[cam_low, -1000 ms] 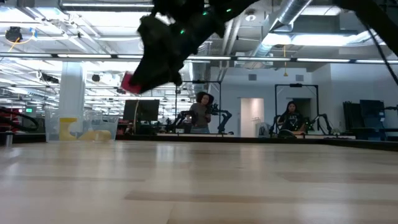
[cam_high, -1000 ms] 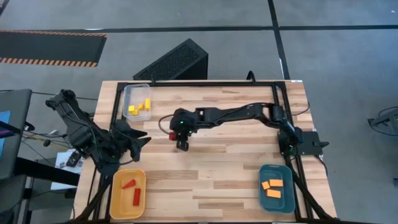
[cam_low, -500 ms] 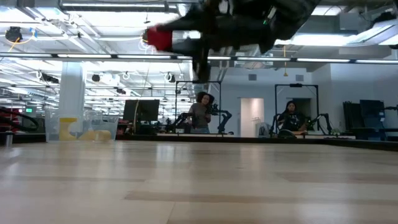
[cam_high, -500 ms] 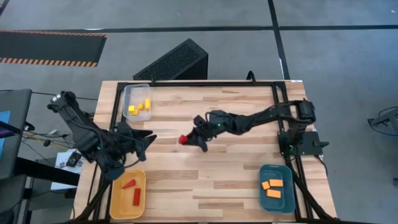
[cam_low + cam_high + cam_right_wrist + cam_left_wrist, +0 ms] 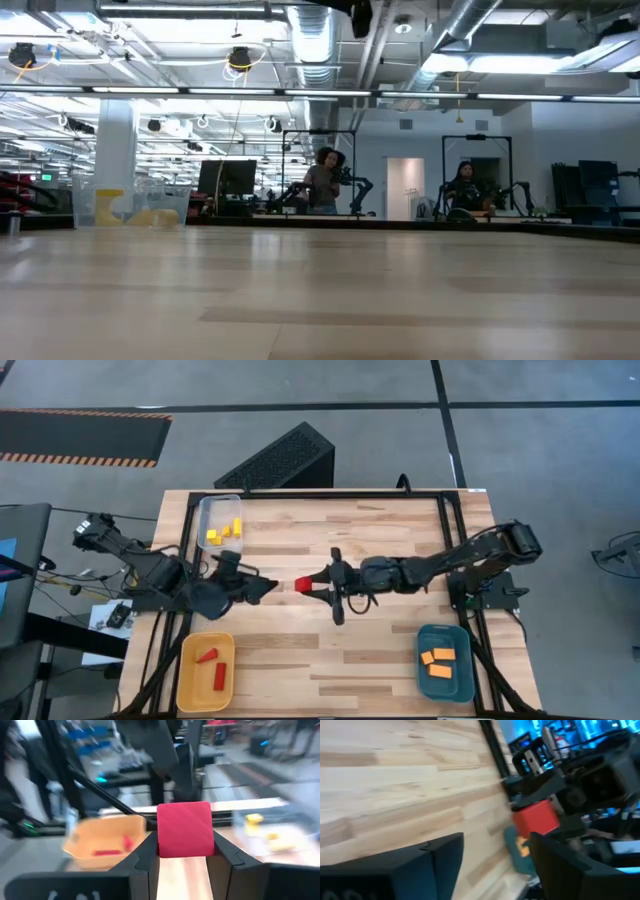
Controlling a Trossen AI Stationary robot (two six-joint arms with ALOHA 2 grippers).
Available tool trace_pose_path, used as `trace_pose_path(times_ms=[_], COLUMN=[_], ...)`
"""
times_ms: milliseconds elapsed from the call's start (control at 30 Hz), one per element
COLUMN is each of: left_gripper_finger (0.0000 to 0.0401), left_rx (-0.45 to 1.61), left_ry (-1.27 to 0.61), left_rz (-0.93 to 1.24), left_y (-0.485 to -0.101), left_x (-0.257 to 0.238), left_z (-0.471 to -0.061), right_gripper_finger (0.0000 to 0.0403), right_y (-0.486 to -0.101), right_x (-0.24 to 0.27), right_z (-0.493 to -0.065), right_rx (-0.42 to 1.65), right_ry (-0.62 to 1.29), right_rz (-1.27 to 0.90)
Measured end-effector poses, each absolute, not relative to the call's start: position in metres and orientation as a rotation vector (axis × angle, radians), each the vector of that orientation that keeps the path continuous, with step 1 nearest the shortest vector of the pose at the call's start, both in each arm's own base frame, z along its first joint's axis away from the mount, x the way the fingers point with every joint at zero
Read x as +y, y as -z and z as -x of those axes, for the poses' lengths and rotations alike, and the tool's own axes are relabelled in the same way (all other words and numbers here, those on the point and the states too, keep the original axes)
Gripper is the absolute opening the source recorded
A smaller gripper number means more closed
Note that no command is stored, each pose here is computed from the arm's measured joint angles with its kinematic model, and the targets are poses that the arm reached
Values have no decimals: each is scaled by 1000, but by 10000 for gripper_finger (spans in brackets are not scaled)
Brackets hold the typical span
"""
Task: Sort & place blocks by color
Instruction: Put the red block into the yellow bin
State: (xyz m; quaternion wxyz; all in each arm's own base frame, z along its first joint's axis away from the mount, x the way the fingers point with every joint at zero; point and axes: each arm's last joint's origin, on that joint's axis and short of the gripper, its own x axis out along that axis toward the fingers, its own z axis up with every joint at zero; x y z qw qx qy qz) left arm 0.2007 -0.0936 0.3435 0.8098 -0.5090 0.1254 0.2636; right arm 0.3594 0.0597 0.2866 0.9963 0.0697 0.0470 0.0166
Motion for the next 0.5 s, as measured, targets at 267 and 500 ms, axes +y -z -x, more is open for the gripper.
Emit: trace_pose_path(times_ms=[267, 500], left_gripper_finger=[288, 317], left_rx=[207, 332], left_ry=[-425, -428], left_rz=[1107, 1135], left_y=[-356, -334], left_x=[-81, -73], left_z=[-229, -257], right_gripper_finger=[124, 131], right_y=[-293, -314], right_x=[75, 86], right_z=[-361, -365], right_rx=[230, 286], right_ry=[172, 288], right_rz=[172, 372])
